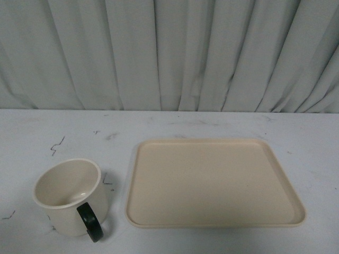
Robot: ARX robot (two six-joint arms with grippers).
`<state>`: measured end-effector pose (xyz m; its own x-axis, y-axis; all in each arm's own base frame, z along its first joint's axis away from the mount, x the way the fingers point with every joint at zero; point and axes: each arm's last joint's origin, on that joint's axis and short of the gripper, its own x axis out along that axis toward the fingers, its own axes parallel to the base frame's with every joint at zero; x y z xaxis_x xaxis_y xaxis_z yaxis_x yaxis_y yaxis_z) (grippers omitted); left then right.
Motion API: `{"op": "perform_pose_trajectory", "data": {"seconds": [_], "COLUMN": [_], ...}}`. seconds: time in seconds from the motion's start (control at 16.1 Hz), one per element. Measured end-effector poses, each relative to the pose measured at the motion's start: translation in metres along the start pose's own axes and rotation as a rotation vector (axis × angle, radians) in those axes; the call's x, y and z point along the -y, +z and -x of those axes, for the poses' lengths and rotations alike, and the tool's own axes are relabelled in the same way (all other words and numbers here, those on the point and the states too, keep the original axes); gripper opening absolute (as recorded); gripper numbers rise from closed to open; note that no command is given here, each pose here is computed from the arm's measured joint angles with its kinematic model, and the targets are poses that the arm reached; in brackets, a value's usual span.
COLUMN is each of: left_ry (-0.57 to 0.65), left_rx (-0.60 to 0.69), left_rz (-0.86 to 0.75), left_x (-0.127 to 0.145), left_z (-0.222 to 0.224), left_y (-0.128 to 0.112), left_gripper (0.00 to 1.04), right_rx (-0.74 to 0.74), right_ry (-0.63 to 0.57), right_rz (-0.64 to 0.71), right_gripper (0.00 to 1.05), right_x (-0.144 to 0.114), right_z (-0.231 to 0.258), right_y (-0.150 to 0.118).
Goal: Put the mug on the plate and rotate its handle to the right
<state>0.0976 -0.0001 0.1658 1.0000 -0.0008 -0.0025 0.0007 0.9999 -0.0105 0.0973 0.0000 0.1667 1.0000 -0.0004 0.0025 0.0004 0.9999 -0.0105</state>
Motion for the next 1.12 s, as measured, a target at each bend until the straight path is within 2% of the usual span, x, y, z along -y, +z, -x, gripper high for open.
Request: {"op": "perform_pose_trajectory", "data": {"seconds": [1.12], "left_ry": [0.0], "left_rx": [0.0], "left_rz": [0.0], "left_x": [0.0], "left_z": [0.0], "left_y": [0.0], "left_gripper": [0.98], "right_rx": [0.0], "right_ry": [0.0], "right_rz": [0.0], "right_gripper": [0.98], "right_x": [0.0], "right_z": [0.0], "right_y": [0.0]}}
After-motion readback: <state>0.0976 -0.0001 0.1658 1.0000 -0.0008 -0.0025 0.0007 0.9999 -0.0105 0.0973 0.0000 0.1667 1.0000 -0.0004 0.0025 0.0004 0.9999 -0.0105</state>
